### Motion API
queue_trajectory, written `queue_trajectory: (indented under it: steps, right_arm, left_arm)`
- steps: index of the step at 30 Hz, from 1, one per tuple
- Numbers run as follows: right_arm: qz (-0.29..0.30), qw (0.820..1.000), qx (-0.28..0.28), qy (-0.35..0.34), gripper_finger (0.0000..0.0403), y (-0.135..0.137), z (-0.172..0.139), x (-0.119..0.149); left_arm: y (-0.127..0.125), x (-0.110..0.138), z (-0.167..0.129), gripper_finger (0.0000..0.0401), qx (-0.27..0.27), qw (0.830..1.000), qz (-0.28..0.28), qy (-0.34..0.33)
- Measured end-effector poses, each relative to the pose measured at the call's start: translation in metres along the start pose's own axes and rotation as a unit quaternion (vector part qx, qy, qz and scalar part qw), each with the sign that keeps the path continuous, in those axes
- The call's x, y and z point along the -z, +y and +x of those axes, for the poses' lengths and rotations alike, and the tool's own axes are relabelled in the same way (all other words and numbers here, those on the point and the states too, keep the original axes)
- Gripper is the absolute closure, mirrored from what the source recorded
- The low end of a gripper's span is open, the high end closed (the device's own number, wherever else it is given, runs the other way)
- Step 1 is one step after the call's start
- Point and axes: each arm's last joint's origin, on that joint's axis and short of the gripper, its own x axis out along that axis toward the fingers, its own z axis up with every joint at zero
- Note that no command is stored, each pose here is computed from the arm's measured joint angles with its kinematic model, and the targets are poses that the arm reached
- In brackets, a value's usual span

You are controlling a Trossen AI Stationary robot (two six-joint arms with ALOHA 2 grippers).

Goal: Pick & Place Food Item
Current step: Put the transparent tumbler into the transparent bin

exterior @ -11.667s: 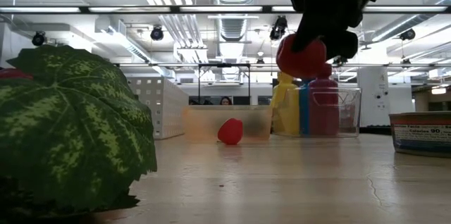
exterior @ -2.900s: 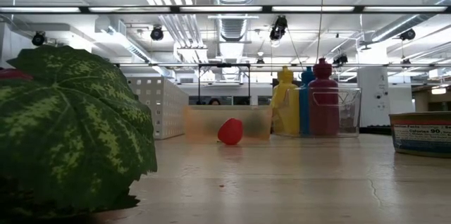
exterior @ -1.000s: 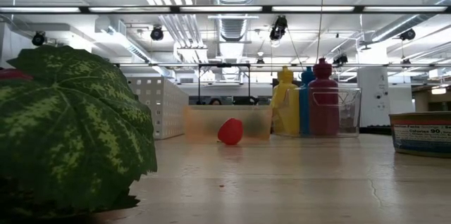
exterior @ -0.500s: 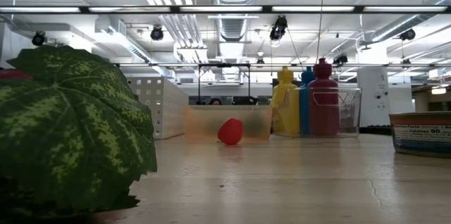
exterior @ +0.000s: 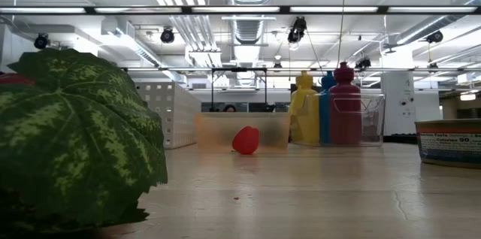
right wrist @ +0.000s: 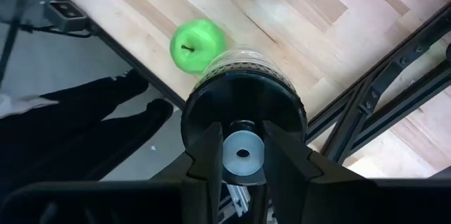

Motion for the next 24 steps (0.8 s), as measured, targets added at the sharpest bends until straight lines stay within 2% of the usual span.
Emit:
queue_trajectory:
  steps: [5, 14, 18, 24]
  right_arm:
    - [-0.012, 1.000, -0.028, -0.005, 0.0326, -0.011, -0.013, -0.005]
    - [-0.037, 0.985, -0.083, -0.144, 0.0326, -0.018, -0.025, -0.022]
    - [-0.053, 0.977, -0.078, -0.192, 0.0326, -0.017, -0.027, -0.036]
    - [-0.076, 0.970, -0.046, -0.228, 0.0326, -0.016, -0.032, -0.065]
  left_arm:
    - [0.000, 0.000, 0.000, 0.0195, 0.000, 1.000, 0.009, 0.000]
    - [0.000, 0.000, 0.000, 0.0189, 0.000, 1.000, 0.009, 0.000]
    - [0.000, 0.000, 0.000, 0.0192, 0.000, 1.000, 0.008, 0.000]
    - [0.000, 0.000, 0.000, 0.0202, 0.000, 1.000, 0.008, 0.000]
